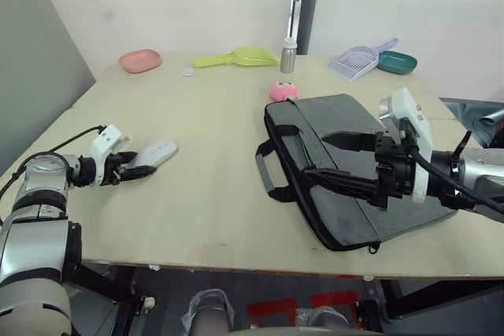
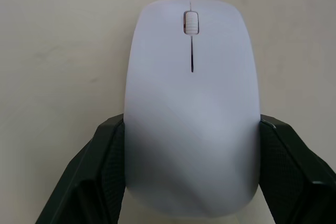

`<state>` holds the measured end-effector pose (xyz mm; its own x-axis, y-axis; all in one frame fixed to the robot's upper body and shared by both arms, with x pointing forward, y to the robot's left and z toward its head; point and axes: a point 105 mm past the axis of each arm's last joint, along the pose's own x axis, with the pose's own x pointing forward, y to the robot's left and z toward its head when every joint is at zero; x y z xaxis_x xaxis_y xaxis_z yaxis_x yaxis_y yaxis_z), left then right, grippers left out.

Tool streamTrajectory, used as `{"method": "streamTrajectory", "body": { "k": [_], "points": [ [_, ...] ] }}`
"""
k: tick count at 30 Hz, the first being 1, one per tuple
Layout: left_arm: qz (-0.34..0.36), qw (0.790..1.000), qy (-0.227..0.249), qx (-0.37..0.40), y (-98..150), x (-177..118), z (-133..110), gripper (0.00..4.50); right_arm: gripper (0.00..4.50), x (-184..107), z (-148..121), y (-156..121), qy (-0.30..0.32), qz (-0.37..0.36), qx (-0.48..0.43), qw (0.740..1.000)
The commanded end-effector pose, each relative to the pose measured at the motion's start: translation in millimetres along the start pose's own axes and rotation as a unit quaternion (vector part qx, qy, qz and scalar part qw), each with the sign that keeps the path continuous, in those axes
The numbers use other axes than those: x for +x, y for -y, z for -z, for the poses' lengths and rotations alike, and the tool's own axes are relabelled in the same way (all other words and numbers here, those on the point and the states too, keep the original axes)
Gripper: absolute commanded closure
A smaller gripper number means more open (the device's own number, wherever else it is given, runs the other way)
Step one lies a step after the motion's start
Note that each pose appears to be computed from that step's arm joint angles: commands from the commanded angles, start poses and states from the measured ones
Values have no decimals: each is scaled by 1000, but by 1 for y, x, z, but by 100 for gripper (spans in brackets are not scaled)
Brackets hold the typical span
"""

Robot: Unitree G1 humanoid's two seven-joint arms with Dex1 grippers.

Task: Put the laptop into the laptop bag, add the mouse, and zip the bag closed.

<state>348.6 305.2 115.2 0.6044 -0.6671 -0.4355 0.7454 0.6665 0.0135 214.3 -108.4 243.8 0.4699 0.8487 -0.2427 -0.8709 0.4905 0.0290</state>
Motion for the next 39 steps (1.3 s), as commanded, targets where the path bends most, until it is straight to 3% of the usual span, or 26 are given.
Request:
{"method": "streamTrajectory", "body": {
  "k": [1, 8, 12, 22, 27, 31, 39],
  "points": [
    [86, 995, 53, 17, 22, -6, -33, 169, 0, 1, 0, 5, -1, 14, 13, 1000],
    [209, 974, 56, 62, 103, -14, -57, 169, 0, 27, 24, 42, -22, 92, 89, 992],
    [238, 965, 66, 84, 134, -16, -69, 169, 0, 47, 46, 58, -52, 132, 104, 984],
    [236, 962, 2, 137, 139, -33, -55, 169, 0, 82, 73, 76, -105, 168, 61, 978],
    [230, 961, 7, 154, 137, -35, -61, 169, 0, 97, 84, 75, -120, 161, 55, 978],
    [228, 960, 2, 164, 135, -36, -60, 169, 0, 101, 107, 84, -167, 186, 8, 968],
    [229, 957, 3, 177, 134, -31, -59, 169, 252, 93, 117, 90, -177, 185, -25, 966]
  ]
}}
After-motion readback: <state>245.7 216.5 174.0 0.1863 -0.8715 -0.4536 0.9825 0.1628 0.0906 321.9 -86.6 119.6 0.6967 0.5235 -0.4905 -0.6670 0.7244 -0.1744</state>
